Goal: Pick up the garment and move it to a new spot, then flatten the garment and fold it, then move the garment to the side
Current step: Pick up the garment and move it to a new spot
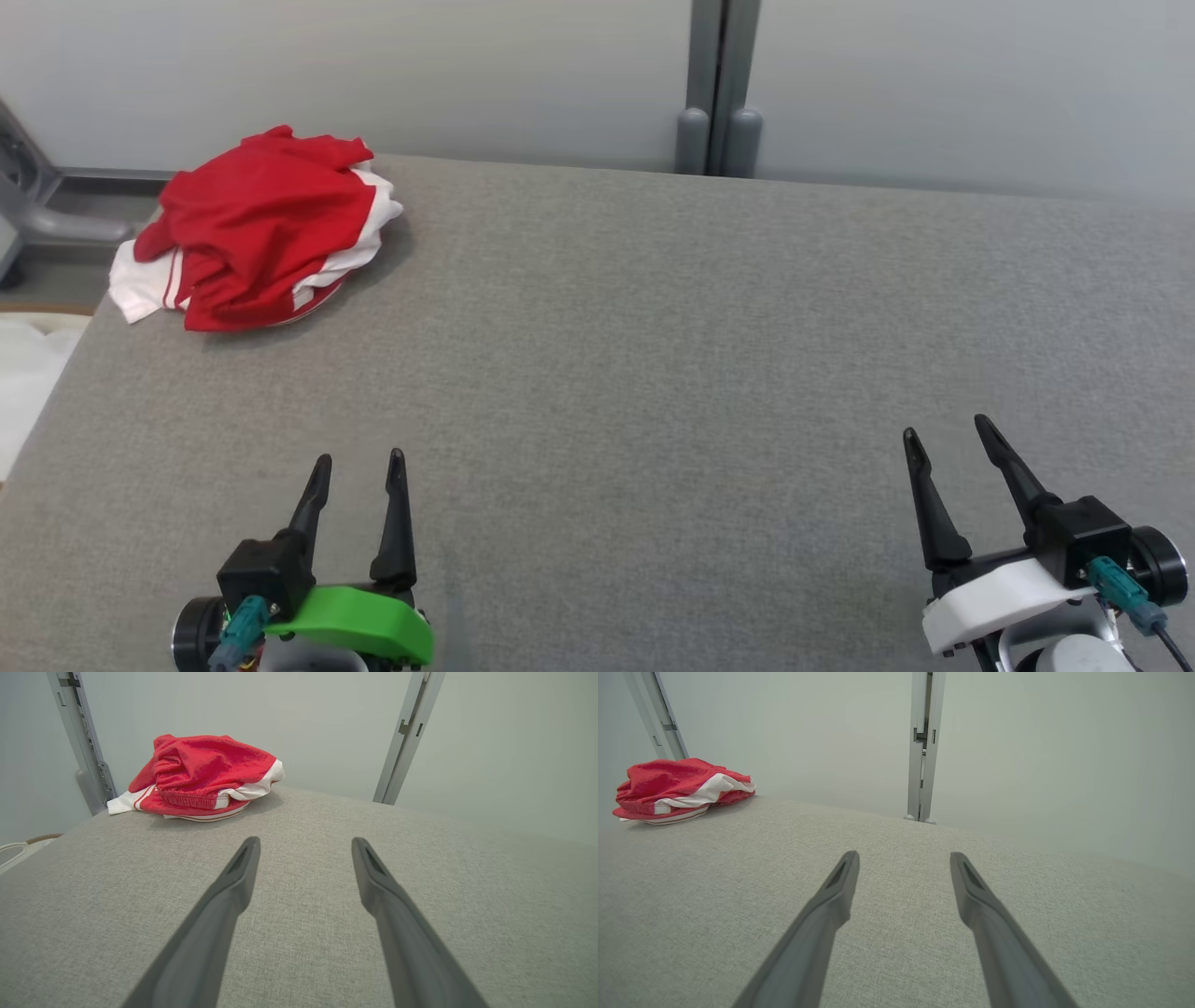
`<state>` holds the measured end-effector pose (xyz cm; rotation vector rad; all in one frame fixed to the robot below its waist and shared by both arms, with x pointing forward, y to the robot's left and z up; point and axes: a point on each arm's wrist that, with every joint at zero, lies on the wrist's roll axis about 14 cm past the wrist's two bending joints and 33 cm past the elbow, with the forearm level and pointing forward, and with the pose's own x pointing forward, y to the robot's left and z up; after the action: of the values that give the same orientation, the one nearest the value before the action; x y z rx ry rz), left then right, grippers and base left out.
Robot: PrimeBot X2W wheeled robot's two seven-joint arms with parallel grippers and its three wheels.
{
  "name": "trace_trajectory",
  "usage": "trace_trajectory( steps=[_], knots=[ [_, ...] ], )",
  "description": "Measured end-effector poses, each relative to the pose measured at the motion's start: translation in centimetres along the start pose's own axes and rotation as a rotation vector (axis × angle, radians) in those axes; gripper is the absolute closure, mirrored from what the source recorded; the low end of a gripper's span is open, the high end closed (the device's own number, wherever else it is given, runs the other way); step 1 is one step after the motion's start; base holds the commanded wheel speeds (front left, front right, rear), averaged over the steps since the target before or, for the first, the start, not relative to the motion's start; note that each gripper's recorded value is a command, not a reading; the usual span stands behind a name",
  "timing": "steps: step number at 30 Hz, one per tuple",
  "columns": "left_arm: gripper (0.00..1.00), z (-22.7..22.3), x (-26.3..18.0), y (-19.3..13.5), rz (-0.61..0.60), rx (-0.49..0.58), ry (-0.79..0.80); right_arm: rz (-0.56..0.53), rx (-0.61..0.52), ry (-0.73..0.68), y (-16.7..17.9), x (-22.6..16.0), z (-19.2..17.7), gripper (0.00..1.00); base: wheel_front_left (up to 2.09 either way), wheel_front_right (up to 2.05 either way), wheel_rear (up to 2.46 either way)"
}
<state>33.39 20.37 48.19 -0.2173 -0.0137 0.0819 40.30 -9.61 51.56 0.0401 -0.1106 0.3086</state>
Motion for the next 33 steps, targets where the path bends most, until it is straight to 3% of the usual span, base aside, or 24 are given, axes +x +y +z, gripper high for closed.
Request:
trace_trajectory(
  steps=[11, 23, 30, 33],
  knots=[
    [0.0, 0.9, -2.2, 3.7, 0.124, 0.007, -0.027, 0.132, 0.024, 0.008, 4.4, 2.4, -0.7, 0.0, 0.0, 0.0, 0.0],
    [0.0, 1.7, -1.8, 4.4, 0.148, 0.011, -0.046, 0.141, 0.028, 0.015, 4.6, 3.0, -1.2, 0.0, 0.0, 0.0, 0.0],
    [0.0, 7.0, 2.0, 4.0, 0.1, 0.081, -0.192, 0.121, 0.012, 0.017, 3.7, 3.6, -1.6, 0.0, 0.0, 0.0, 0.0],
    [0.0, 11.1, 4.4, 4.4, 0.066, 0.174, -0.286, 0.111, 0.008, 0.022, 3.3, 3.9, -1.9, 0.0, 0.0, 0.0, 0.0]
  ],
)
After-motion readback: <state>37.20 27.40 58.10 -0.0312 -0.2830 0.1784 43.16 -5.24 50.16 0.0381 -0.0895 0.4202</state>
